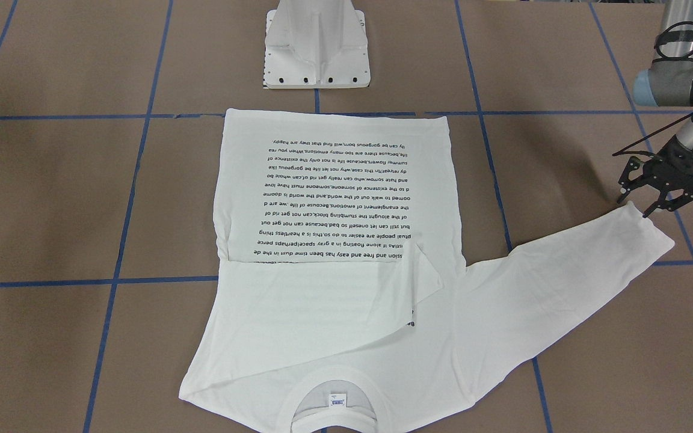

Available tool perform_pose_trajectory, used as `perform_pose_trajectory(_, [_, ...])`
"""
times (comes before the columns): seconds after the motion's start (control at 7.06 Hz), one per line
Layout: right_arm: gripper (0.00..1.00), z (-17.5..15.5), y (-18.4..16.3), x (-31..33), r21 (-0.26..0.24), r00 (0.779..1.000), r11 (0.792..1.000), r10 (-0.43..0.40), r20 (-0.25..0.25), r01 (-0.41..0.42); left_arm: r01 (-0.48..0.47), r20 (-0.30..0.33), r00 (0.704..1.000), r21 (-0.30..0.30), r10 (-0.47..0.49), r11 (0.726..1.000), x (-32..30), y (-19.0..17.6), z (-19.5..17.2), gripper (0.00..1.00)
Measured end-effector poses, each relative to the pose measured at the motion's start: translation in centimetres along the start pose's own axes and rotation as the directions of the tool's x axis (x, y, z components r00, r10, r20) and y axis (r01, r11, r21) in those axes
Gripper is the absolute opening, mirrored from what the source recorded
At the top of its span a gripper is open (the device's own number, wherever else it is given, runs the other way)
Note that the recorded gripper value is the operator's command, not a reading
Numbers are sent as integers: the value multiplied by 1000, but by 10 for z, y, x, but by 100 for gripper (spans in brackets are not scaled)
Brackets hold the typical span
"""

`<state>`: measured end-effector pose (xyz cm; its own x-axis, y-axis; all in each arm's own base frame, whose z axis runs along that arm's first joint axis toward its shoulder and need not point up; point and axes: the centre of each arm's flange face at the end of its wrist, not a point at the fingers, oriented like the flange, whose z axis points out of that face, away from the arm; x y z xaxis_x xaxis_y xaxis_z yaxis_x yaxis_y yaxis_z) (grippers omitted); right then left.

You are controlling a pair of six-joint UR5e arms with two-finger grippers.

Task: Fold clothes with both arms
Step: 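Grasp the sleeve cuff nearest the left gripper and lift it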

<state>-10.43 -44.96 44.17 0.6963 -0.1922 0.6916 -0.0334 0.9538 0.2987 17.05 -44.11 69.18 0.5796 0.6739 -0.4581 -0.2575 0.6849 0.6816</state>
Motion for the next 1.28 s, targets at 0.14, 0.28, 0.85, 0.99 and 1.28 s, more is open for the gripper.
perform_pose_trajectory(0.14, [100, 1, 0, 1, -1, 1000, 1000, 1, -1, -1, 0, 0, 1000, -2, 0, 1000, 0, 1, 1, 53])
perform_pose_trajectory(0.28, [100, 1, 0, 1, -1, 1000, 1000, 2, -3, -2, 0, -1, 1000, -4, 0, 1000, 0, 1, 1, 53])
perform_pose_trajectory(0.85, [100, 3, -1, 2, -1, 1000, 1000, 4, -8, -4, -1, -2, 1000, -7, 1, 1000, 0, 3, 3, 0])
perform_pose_trajectory(0.99, [100, 3, -1, 2, -1, 1000, 1000, 4, -8, -4, -6, -1, 1000, 1, 6, 1000, 1, 2, 2, 0])
perform_pose_trajectory(1.28, [100, 3, -1, 2, -1, 1000, 1000, 4, -7, -4, -49, 3, 999, 74, 49, 996, 5, -6, -5, 0])
